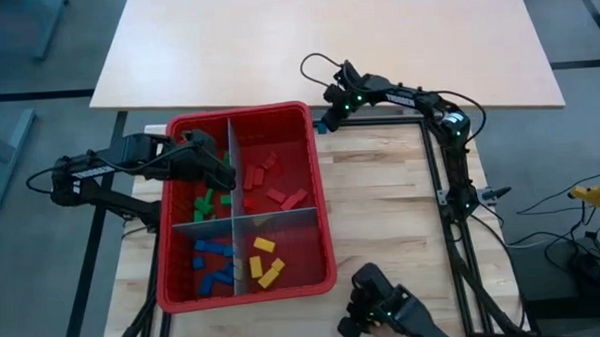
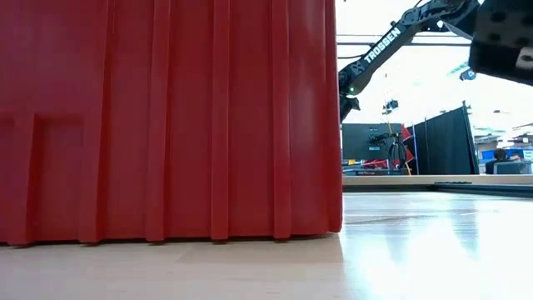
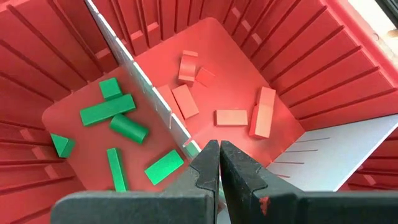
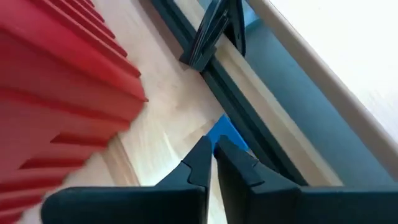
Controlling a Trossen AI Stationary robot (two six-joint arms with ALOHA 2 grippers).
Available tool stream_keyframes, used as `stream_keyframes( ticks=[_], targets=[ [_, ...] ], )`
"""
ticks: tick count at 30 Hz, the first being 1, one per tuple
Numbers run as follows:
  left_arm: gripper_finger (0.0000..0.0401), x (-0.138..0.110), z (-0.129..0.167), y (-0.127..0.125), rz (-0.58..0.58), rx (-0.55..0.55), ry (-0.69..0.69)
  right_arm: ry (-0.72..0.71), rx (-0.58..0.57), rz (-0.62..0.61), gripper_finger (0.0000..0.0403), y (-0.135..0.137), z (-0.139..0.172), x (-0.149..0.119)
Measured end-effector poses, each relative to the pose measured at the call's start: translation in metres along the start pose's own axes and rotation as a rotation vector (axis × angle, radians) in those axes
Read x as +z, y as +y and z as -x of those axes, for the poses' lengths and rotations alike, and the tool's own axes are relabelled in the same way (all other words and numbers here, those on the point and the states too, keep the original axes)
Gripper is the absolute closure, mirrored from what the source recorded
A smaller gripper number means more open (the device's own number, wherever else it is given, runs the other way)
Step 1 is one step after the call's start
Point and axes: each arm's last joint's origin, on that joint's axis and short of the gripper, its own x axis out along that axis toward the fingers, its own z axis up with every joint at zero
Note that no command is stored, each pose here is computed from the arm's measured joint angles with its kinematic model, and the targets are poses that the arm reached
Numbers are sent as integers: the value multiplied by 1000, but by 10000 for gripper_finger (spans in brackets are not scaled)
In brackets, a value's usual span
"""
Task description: Sort blocks
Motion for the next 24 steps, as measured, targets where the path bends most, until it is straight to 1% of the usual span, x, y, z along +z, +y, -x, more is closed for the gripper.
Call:
stream_keyframes(
  ticks=[2,4,7,10,13,18,22,24],
  targets=[
    [401,0,0,0,1,-2,-1,-8,-1,29,392,-1,-1,1],
    [401,0,0,0,1,-3,-2,-24,-8,40,373,-2,-4,2],
    [401,0,0,-1,3,-6,-5,-63,-49,42,343,-6,-9,5],
    [401,0,0,-1,4,-9,-3,-80,-82,47,330,-11,-17,5],
    [401,0,0,-1,11,-15,4,-63,-83,32,345,-15,-26,1],
    [401,0,0,-2,14,-21,4,-20,-68,2,393,-19,-37,-7],
    [401,0,0,-2,13,-21,4,33,-21,-9,399,-17,-39,-14],
    [401,0,0,-2,8,-21,4,81,-3,-9,401,-15,-39,-18]
  ],
)
